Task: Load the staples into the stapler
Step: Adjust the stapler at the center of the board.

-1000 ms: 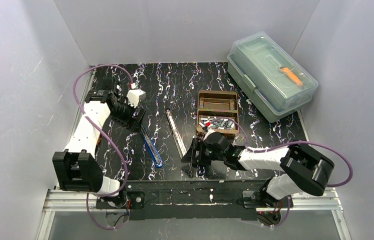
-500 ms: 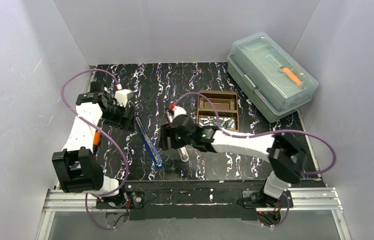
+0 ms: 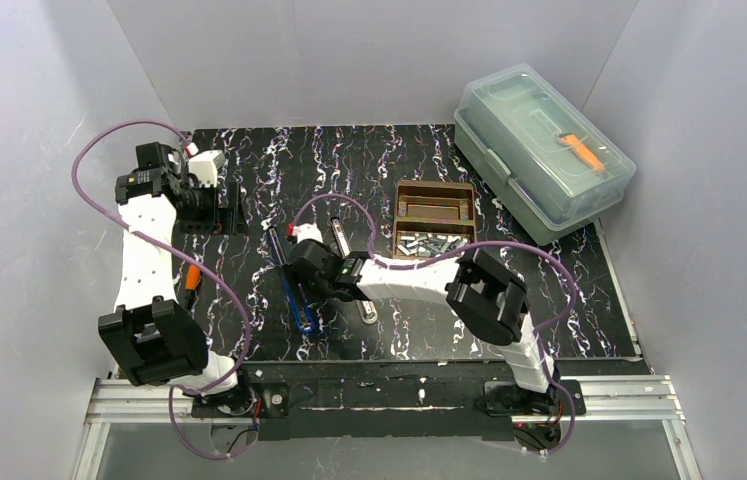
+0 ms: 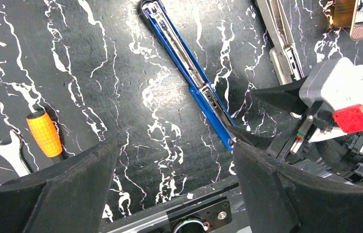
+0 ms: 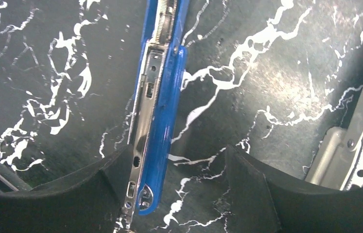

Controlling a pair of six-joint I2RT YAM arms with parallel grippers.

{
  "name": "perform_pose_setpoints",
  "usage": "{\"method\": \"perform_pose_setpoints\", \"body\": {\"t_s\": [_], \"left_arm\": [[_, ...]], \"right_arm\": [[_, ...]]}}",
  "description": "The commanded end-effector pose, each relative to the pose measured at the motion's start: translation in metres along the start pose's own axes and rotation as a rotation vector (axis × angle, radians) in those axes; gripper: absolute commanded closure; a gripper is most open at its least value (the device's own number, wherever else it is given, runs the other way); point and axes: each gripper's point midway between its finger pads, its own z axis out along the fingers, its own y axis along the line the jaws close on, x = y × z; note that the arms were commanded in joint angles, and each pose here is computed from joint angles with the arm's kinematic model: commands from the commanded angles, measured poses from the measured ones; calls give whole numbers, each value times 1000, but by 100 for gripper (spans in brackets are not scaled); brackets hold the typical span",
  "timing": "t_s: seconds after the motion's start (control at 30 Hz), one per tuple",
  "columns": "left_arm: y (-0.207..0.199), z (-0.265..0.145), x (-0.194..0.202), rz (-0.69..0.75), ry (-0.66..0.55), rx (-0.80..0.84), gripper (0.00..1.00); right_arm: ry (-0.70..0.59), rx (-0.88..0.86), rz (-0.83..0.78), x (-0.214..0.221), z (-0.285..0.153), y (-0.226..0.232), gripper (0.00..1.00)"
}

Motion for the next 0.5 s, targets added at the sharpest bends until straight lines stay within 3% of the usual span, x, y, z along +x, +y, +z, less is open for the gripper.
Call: {"method": "perform_pose_setpoints", "body": {"t_s": [0.0, 0.47], "left_arm": [[-15, -17, 1, -2, -30, 28, 12], [-15, -26, -3, -31, -63, 12, 11]], "right_arm": [[-36, 16, -31, -7, 5, 11, 23], [-118, 59, -20, -34, 6, 29, 24]]}}
